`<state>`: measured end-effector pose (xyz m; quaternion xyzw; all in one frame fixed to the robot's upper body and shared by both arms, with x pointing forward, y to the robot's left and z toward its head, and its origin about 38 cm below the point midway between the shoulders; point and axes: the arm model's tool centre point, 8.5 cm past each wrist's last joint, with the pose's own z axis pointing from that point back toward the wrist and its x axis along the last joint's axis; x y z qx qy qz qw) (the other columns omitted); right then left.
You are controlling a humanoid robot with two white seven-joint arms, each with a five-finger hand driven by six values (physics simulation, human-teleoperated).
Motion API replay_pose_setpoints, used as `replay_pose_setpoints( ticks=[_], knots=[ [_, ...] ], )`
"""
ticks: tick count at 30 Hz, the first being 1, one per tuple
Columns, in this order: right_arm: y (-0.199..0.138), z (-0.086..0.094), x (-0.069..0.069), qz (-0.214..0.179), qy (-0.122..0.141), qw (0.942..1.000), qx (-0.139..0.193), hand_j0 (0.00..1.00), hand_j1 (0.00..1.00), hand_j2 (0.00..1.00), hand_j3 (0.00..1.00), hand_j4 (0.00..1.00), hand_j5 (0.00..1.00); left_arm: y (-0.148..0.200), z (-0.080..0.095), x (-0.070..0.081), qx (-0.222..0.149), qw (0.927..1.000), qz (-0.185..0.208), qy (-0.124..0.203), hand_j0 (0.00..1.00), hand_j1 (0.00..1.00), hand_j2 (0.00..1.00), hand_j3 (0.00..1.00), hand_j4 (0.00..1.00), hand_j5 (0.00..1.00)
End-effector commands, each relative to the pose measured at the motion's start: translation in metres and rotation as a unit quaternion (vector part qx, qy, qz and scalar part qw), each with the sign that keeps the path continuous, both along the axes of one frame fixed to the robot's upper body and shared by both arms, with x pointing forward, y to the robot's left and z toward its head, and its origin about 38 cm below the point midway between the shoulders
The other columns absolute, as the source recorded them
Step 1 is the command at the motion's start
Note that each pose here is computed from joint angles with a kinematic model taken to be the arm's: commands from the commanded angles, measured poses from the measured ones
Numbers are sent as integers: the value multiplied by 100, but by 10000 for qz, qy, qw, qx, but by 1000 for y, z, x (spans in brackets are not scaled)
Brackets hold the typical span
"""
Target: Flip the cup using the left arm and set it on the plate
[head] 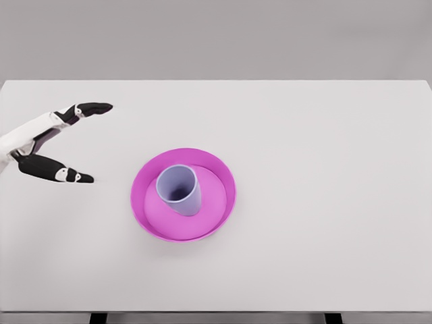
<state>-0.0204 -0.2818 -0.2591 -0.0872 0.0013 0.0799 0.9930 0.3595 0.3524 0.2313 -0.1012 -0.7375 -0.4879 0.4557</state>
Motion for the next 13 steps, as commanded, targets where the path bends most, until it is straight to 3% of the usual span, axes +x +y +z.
replay_pose_setpoints(
  ticks=[1,6,13],
  knots=[
    [0,0,0,-1,0,10000,-1,100,100,100,100,100,100,6,2,0,-39,9999,65,72,100,100,100,100,100,100],
    [0,0,0,-1,0,10000,-1,100,100,100,100,100,100,2,-12,-4,-417,9980,47,466,100,100,100,100,100,100],
    [0,0,0,-1,0,10000,-1,100,100,100,100,100,100,2,-13,-3,-584,9968,77,546,100,100,100,100,100,100]
  ],
)
